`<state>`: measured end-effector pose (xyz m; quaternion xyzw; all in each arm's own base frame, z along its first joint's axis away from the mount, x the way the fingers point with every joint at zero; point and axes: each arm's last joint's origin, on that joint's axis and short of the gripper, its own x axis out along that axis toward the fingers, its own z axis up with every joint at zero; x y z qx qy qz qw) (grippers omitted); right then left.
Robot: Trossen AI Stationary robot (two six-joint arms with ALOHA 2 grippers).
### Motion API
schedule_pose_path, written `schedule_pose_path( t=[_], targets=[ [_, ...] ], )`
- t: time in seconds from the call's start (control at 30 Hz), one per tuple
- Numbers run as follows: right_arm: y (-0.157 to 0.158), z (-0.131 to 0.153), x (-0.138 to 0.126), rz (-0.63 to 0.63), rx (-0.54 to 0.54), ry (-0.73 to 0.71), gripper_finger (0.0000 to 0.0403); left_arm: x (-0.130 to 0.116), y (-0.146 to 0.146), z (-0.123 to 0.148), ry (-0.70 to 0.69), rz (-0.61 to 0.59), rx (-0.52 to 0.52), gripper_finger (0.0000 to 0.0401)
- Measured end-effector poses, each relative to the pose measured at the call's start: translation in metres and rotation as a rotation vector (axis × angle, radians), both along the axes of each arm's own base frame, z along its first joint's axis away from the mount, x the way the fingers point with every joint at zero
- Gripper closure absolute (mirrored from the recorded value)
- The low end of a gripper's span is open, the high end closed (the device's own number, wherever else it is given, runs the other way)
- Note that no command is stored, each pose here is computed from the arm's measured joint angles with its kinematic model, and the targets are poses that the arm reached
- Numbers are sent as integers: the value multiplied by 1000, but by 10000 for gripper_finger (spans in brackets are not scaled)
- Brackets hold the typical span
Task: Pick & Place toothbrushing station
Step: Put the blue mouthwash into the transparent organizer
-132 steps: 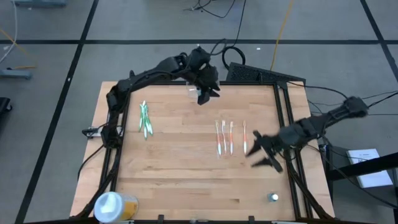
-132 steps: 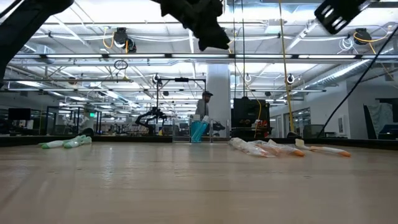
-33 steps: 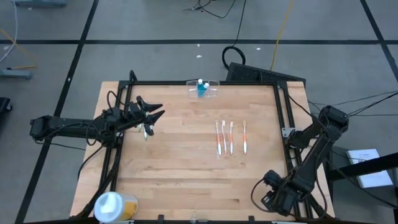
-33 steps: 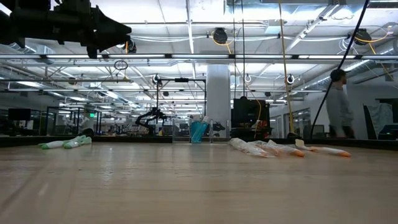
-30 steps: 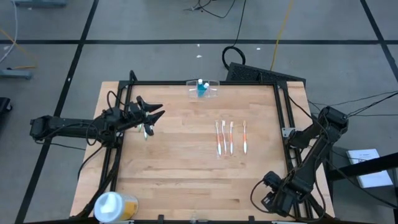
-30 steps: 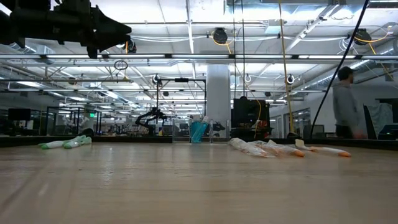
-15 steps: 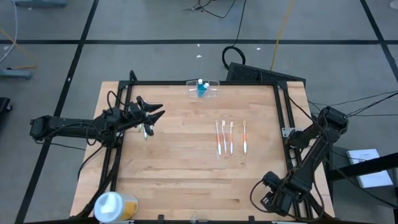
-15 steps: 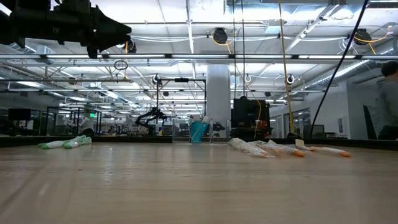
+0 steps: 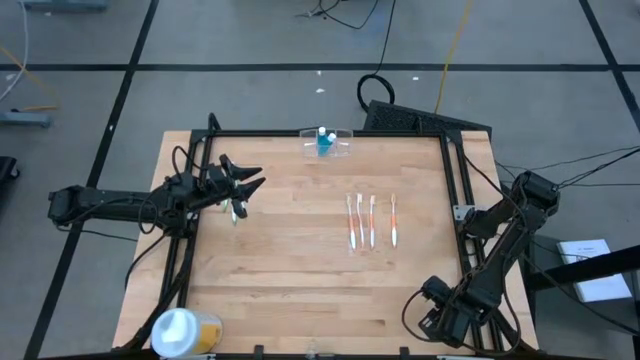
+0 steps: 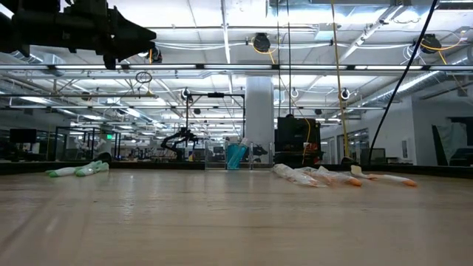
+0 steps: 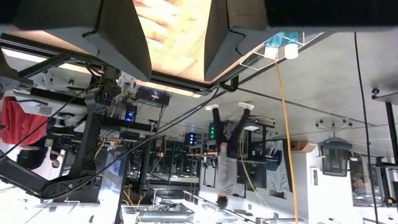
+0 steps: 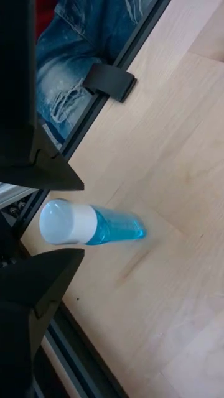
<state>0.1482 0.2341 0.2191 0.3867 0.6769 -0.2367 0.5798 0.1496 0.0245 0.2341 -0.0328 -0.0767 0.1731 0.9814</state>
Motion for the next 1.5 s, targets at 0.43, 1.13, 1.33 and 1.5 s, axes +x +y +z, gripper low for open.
schedule_pose_path(
  t=[0.43, 1.13, 1.33, 1.5],
  targets=[
    [0, 0, 1, 82, -8, -39, 310, 0, 0, 0, 0, 0, 0, 244],
    [-131, 66, 91, 585, -652, -752, 314, 0, 0, 0, 0, 0, 1, 244],
    [-217, 87, 129, 735, -724, -939, 314, 0, 0, 0, 0, 0, 1, 244],
    [-293, 109, 142, 742, -823, -932, 314, 0, 0, 0, 0, 0, 1, 244]
  ],
)
